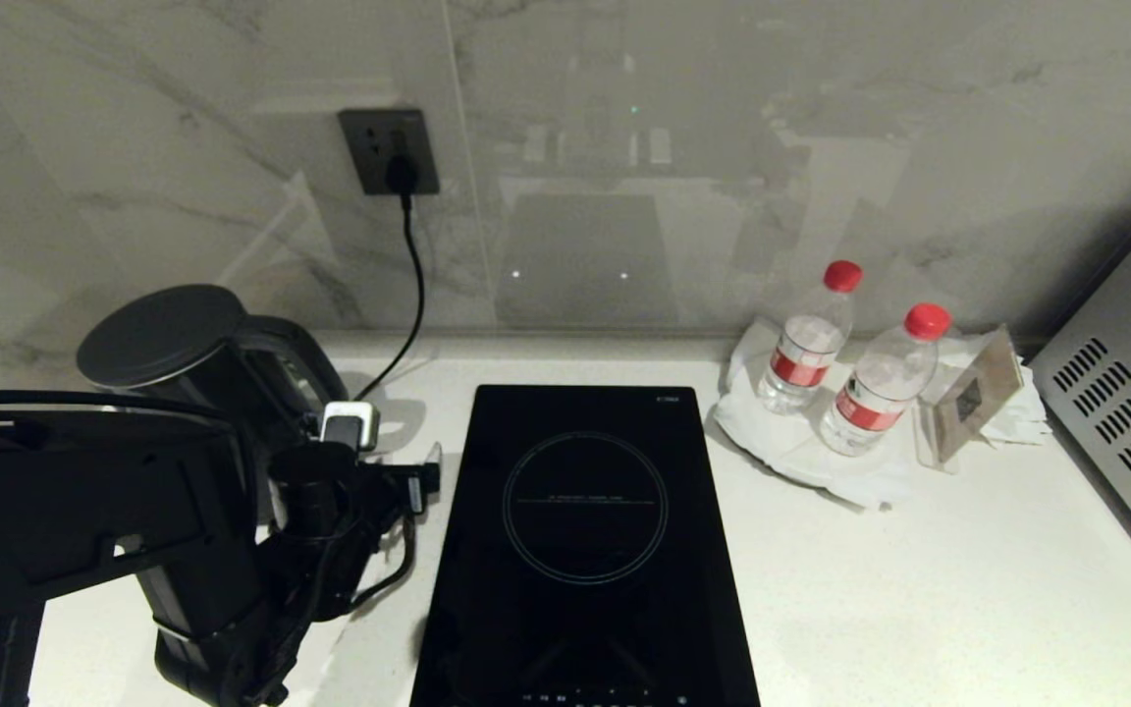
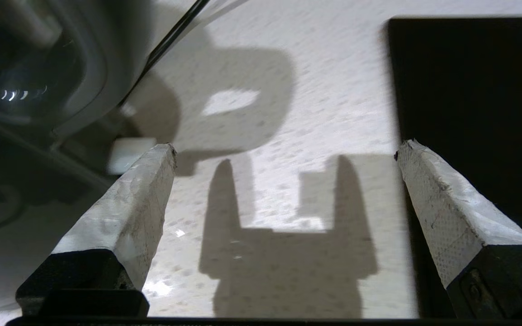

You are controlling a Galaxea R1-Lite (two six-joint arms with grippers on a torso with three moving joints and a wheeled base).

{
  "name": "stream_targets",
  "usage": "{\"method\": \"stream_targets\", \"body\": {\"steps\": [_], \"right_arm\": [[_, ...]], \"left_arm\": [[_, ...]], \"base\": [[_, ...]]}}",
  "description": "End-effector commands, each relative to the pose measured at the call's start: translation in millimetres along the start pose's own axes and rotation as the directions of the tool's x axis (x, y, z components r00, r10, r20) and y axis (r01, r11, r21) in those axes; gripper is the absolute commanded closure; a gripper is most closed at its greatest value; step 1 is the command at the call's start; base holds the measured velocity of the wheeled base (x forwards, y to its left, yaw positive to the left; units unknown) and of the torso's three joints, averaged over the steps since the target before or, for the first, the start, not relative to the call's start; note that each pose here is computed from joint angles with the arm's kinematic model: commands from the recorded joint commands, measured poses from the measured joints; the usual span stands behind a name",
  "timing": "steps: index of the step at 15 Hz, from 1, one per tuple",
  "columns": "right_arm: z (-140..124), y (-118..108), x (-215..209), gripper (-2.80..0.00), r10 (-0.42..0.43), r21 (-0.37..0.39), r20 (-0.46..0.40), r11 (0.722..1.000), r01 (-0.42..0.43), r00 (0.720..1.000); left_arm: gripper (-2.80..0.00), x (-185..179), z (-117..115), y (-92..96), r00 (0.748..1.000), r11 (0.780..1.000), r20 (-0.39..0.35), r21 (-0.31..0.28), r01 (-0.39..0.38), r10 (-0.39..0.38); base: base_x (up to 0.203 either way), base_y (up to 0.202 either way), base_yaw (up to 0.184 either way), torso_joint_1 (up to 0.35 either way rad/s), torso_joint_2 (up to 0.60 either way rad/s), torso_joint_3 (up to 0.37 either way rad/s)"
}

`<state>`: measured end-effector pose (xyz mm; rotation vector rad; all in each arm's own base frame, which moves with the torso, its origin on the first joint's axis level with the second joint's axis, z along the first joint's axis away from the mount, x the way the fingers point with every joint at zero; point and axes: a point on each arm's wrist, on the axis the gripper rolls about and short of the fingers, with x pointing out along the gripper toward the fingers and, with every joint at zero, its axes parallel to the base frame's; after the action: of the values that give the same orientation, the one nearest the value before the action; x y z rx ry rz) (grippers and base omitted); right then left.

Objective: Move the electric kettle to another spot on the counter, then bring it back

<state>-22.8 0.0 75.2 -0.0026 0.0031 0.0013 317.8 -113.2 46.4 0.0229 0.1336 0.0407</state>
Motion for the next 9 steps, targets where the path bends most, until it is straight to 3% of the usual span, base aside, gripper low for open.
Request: {"method": "stream_targets", "body": {"steps": [1, 9], "right_arm": [[0.0, 0.0, 0.0, 0.00, 0.000, 0.000, 0.000, 1.000, 0.000, 1.000], [0.0, 0.0, 0.0, 0.00, 0.000, 0.000, 0.000, 1.000, 0.000, 1.000]], "left_arm": [[-2.80, 4.6, -9.1, 0.8, 1.000, 1.000, -0.016, 0.004, -0.008, 0.008], [-2.80, 17.9, -14.6, 5.3, 0.999, 0.999, -0.011, 0.018, -0.034, 0.034]], "base": [[0.000, 0.000, 0.000, 0.000, 0.00, 0.000], [0.000, 0.000, 0.000, 0.000, 0.00, 0.000]]}}
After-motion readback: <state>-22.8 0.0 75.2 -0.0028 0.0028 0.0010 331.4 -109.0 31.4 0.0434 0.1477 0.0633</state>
